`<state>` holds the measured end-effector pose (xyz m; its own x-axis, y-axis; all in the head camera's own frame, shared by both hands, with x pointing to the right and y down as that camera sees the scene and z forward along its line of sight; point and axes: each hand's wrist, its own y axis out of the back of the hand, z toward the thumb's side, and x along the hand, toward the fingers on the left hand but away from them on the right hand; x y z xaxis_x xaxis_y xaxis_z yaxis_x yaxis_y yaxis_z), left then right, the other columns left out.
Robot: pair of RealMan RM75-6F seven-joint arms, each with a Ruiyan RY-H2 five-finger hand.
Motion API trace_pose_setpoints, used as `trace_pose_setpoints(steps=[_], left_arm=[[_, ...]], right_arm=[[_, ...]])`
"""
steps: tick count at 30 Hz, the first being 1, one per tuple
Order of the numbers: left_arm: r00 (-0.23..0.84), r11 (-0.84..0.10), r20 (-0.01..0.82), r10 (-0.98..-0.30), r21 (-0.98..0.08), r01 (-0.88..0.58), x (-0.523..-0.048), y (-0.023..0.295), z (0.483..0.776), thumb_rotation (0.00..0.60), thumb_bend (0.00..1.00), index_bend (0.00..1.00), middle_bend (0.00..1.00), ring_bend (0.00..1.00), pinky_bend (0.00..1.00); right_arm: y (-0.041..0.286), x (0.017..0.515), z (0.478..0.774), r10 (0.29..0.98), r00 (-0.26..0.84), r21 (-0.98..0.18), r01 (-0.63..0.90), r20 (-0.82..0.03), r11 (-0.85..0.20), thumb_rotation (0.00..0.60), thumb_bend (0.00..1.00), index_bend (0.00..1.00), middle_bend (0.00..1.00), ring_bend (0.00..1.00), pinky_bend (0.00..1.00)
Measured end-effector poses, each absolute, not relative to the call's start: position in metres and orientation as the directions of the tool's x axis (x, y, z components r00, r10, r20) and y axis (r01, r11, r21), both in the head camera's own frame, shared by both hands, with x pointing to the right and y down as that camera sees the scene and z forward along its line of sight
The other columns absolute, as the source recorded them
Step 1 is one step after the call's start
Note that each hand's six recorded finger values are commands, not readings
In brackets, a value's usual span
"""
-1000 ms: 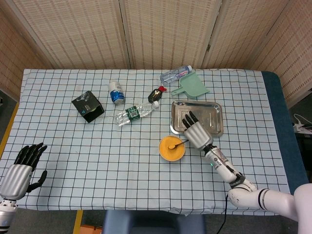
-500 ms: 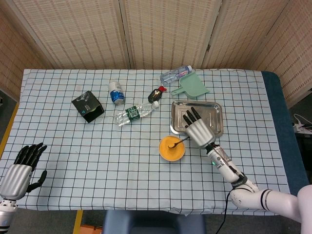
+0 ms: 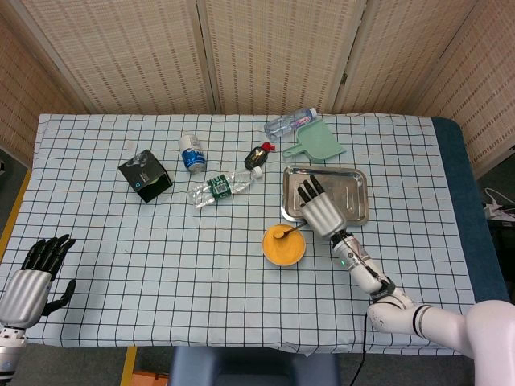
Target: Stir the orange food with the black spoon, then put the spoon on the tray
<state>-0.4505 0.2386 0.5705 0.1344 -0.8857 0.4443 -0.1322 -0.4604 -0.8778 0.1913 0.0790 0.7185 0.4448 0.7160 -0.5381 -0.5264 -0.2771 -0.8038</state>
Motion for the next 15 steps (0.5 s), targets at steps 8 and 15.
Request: trace_pose_setpoints(steps=[8,15], left_arm=[[0.136,-0.461,0.445,-0.885,-0.877,-0.137,-0.450,0.238,0.570,0.600,0.46,0.00,0.00,0.00,0.04],[0.143,-0.459,0.440,-0.886,-0.878,-0.137,-0.449,0.239,0.569,0.600,0.46,0.00,0.00,0.00,0.04]], right_arm=[[0.084,0.188,0.716,0.694,0.459,-0.790,-0.552,-0.554,-0.266,0.600,0.65,1.00,0.16,0.06,0.00],[0.090,0.191,0.713,0.677,0.453,-0.768,-0.580,-0.580,-0.270,0.600,0.65,1.00,0.16,0.06,0.00]])
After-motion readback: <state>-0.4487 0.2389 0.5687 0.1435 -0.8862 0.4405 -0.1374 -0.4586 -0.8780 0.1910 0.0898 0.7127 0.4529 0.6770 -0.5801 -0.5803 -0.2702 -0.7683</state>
